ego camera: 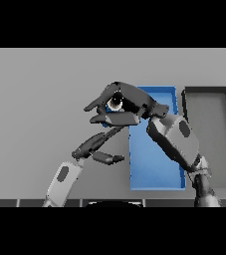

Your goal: Pick up the blue pipe and place it into the blue bin.

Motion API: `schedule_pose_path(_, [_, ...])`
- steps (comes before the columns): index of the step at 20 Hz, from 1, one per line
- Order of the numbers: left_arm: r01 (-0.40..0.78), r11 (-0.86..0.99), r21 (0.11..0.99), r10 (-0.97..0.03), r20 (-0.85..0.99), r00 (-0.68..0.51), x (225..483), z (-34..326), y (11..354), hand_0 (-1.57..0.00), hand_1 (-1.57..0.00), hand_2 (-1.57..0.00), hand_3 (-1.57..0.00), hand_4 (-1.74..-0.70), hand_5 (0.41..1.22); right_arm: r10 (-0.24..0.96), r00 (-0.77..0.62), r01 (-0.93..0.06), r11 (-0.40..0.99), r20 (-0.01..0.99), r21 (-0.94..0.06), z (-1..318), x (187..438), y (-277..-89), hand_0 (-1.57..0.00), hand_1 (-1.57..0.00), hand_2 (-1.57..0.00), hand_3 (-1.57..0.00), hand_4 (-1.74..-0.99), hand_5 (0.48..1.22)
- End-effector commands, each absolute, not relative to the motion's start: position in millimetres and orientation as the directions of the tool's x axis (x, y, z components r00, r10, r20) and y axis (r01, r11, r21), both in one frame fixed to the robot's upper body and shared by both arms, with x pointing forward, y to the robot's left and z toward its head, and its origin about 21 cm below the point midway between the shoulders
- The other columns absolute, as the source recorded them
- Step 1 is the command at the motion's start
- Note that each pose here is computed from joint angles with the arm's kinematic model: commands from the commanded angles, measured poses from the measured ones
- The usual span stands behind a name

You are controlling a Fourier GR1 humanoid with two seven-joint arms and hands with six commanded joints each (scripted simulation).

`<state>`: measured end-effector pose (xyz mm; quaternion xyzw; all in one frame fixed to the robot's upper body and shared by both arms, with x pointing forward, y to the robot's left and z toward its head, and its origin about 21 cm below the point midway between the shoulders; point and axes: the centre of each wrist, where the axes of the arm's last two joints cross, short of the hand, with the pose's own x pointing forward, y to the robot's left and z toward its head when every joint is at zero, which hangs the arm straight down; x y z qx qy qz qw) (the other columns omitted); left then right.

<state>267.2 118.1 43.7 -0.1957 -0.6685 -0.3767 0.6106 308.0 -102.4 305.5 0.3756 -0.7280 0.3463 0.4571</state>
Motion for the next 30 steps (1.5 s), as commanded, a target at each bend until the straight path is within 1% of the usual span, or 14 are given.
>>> schedule_pose_path(1, [0.72, 0.64, 0.267, -0.2, 0.963, -0.179, 266.9, 43.9, 117.9, 0.0, 0.0, 0.0, 0.0, -0.9, 0.433, -0.243, -0.336, -0.829, 0.535, 0.91, -0.164, 315.7, 312.9, -108.0, -1.57, -1.57, -1.57, -1.57, -1.741, 1.221])
schedule_pose_path(4, [0.713, 0.642, 0.282, -0.214, 0.959, -0.186, 268.6, 45.0, 119.7, 0.0, 0.0, 0.0, 0.0, -0.89, 0.428, -0.179, -0.389, -0.719, 0.673, 0.903, -0.176, 340.8, 331.1, -129.2, -1.57, -1.57, -1.57, -1.57, -1.741, 1.221])
schedule_pose_path(7, [0.718, 0.636, 0.283, -0.215, 0.959, -0.187, 268.1, 47.5, 120.8, 0.0, 0.0, 0.0, 0.0, -0.89, 0.415, -0.125, -0.361, -0.625, 0.768, 0.924, -0.14, 337.6, 355.7, -151.1, -1.57, -1.57, -1.57, -1.57, -1.741, 1.221])
schedule_pose_path(8, [0.715, 0.639, 0.283, -0.207, 0.959, -0.194, 268.0, 47.7, 121.4, 0.0, 0.0, 0.0, 0.0, -0.89, 0.412, -0.096, -0.36, -0.595, 0.79, 0.928, -0.149, 338.9, 364.2, -163.8, -1.57, -1.57, -1.57, -1.57, -1.741, 1.221])
schedule_pose_path(11, [0.708, 0.64, 0.297, -0.221, 0.954, -0.201, 269.3, 46.4, 124.0, 0.0, 0.0, 0.0, 0.0, -0.87, 0.413, -0.03, -0.296, -0.517, 0.845, 0.955, -0.134, 308.4, 378.2, -195.9, -1.57, -1.57, -1.57, -1.57, -1.741, 1.221])
schedule_pose_path(15, [0.706, 0.641, 0.302, -0.212, 0.953, -0.216, 266.9, 49.0, 123.3, 0.0, 0.0, 0.0, 0.0, -0.87, 0.419, 0.004, -0.178, -0.447, 0.89, 0.984, -0.085, 268.3, 375.8, -224.9, -1.57, -1.57, -1.57, -1.57, -1.741, 1.221])
schedule_pose_path(18, [0.714, 0.641, 0.283, -0.21, 0.959, -0.192, 266.1, 44.9, 122.2, 0.0, 0.0, 0.0, 0.0, -0.87, 0.422, 0.041, -0.08, -0.403, 0.913, 0.996, -0.07, 236.9, 363.3, -244.1, -1.57, -1.57, -1.57, -1.57, -1.741, 1.221])
schedule_pose_path(20, [0.713, 0.645, 0.275, -0.2, 0.961, -0.19, 263.5, 45.0, 121.9, 0.0, 0.0, 0.0, 0.0, -0.88, 0.423, 0.046, -0.008, -0.369, 0.928, 0.999, -0.046, 213.7, 351.7, -248.8, -1.57, -1.57, -1.57, -1.57, -1.741, 1.221])
schedule_pose_path(23, [0.713, 0.642, 0.28, -0.206, 0.96, -0.191, 262.7, 44.6, 125.6, 0.0, 0.0, 0.0, 0.0, -0.88, 0.428, 0.076, 0.106, -0.297, 0.954, 0.991, -0.042, 193.4, 340.1, -255.6, -1.57, -1.57, -1.57, -1.57, -1.741, 1.221])
schedule_pose_path(25, [0.718, 0.641, 0.271, -0.199, 0.962, -0.186, 261.6, 46.0, 123.2, 0.0, 0.0, 0.0, 0.0, -0.88, 0.425, 0.109, 0.186, -0.243, 0.968, 0.976, -0.062, 178.7, 330.2, -250.4, -1.57, -1.57, -1.57, -1.57, -1.741, 1.221])
schedule_pose_path(26, [0.719, 0.638, 0.275, -0.202, 0.961, -0.188, 260.0, 45.6, 124.5, 0.0, 0.0, 0.0, 0.0, -0.89, 0.423, 0.118, 0.219, -0.215, 0.974, 0.968, -0.07, 173.9, 327.7, -251.0, -1.57, -1.57, -1.57, -1.51, -1.741, 1.221])
schedule_pose_path(27, [0.717, 0.639, 0.281, -0.203, 0.96, -0.195, 259.9, 47.5, 125.9, 0.0, 0.0, 0.0, 0.0, -0.89, 0.422, 0.116, 0.252, -0.194, 0.979, 0.961, -0.067, 164.3, 325.6, -250.9, -1.57, -1.57, -1.57, -1.52, -1.741, 1.221])
schedule_pose_path(28, [0.717, 0.638, 0.281, -0.217, 0.959, -0.182, 260.5, 43.4, 125.3, 0.0, 0.0, 0.0, 0.0, -0.89, 0.42, 0.121, 0.27, -0.168, 0.983, 0.955, -0.077, 160.9, 326.6, -250.6, -1.57, -1.57, -1.57, -1.26, -1.741, 1.221])
schedule_pose_path(30, [0.716, 0.637, 0.286, -0.213, 0.958, -0.193, 259.4, 43.2, 124.6, 0.0, 0.0, 0.0, 0.0, -0.88, 0.42, 0.178, 0.33, -0.152, 0.979, 0.927, -0.134, 147.5, 323.6, -250.3, -1.57, -1.57, -1.57, -1.02, -1.741, 1.221])
